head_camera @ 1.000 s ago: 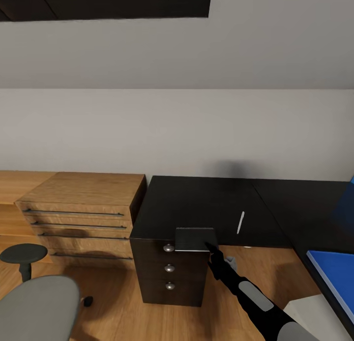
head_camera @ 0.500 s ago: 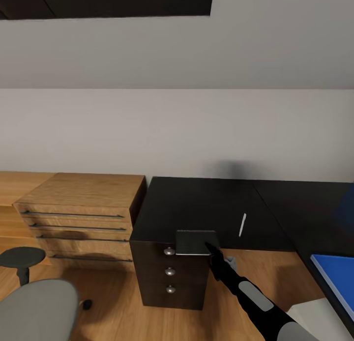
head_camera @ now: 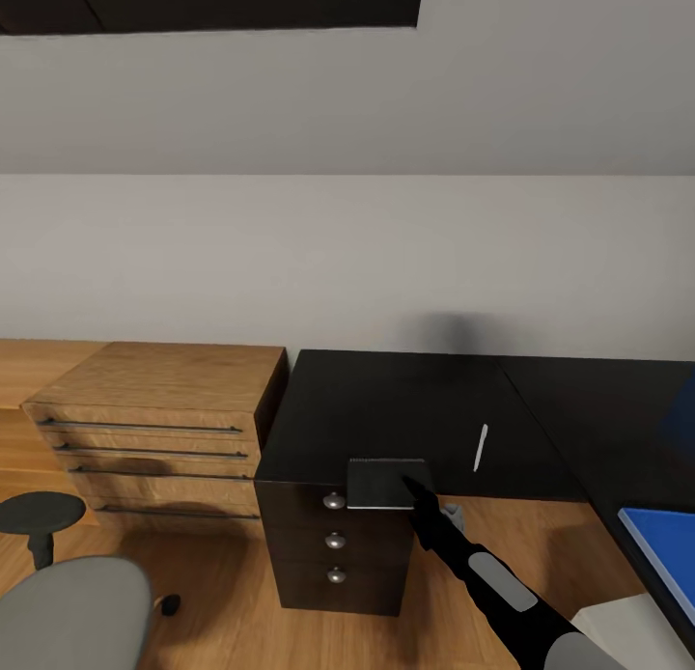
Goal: In the bedroom, organize the workspace by keeping the computer under the desk, ensuring the monitor is on the desk, placing the keyboard on the desk next to the monitor, placing the mouse on the desk next to the keyboard, moving the folder from the swivel chair onto the desk next to the mouse, stacking the notebook on top of the folder with the pen on top of the notebook, and positioning the swivel chair next to the desk.
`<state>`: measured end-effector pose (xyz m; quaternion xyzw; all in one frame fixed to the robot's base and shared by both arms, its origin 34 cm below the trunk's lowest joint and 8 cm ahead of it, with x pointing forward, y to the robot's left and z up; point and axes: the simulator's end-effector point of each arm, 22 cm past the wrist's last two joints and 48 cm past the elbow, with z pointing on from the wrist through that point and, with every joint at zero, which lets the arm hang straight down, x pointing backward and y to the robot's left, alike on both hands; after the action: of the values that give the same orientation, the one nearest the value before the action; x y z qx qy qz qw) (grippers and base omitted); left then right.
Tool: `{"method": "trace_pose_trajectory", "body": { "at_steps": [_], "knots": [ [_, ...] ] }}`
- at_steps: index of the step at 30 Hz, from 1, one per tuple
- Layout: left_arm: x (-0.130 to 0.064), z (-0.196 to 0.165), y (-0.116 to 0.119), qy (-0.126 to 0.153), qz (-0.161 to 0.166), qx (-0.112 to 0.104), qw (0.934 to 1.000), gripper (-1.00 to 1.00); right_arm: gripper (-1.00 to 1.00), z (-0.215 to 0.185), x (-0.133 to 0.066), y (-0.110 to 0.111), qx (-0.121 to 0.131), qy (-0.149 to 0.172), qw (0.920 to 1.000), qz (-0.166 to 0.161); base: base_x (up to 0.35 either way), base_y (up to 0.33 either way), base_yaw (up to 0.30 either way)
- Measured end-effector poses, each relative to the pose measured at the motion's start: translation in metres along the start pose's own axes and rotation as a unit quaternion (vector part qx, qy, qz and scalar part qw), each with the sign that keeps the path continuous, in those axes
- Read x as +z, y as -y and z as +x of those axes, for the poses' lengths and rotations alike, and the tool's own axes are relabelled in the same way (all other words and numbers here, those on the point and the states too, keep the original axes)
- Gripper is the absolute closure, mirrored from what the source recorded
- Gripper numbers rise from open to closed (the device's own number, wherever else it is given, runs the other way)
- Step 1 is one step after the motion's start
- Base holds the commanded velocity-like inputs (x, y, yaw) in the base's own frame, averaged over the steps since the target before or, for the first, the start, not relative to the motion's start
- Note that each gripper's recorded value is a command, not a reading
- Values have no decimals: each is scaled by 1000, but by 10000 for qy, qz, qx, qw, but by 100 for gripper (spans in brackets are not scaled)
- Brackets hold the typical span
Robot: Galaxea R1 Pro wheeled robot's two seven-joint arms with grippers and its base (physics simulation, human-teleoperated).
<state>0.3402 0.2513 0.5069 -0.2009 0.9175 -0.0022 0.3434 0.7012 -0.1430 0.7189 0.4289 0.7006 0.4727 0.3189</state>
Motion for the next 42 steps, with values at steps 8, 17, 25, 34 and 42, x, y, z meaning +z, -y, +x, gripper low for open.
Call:
{"method": "trace_pose_trajectory", "body": {
  "at_steps": [8, 17, 25, 34, 42],
  "knots": [
    [0, 0, 0, 0, 0, 0, 10000, -100, -100, 0, 0, 0, -1, 1, 10000, 0, 3, 1, 0],
    [0, 0, 0, 0, 0, 0, 10000, -100, 100, 0, 0, 0, -1, 2, 10000, 0, 0, 0, 0],
    [0, 0, 0, 0, 0, 0, 10000, -100, 100, 0, 0, -1, -8, 2, 10000, -15, 0, 0, 0],
    [0, 0, 0, 0, 0, -1, 10000, -100, 100, 0, 0, -1, -11, 4, 10000, -12, 0, 0, 0],
    [-7, -6, 1, -1, 0, 0, 10000, -100, 100, 0, -3, -9, -14, 3, 10000, -5, 0, 0, 0]
  ]
}}
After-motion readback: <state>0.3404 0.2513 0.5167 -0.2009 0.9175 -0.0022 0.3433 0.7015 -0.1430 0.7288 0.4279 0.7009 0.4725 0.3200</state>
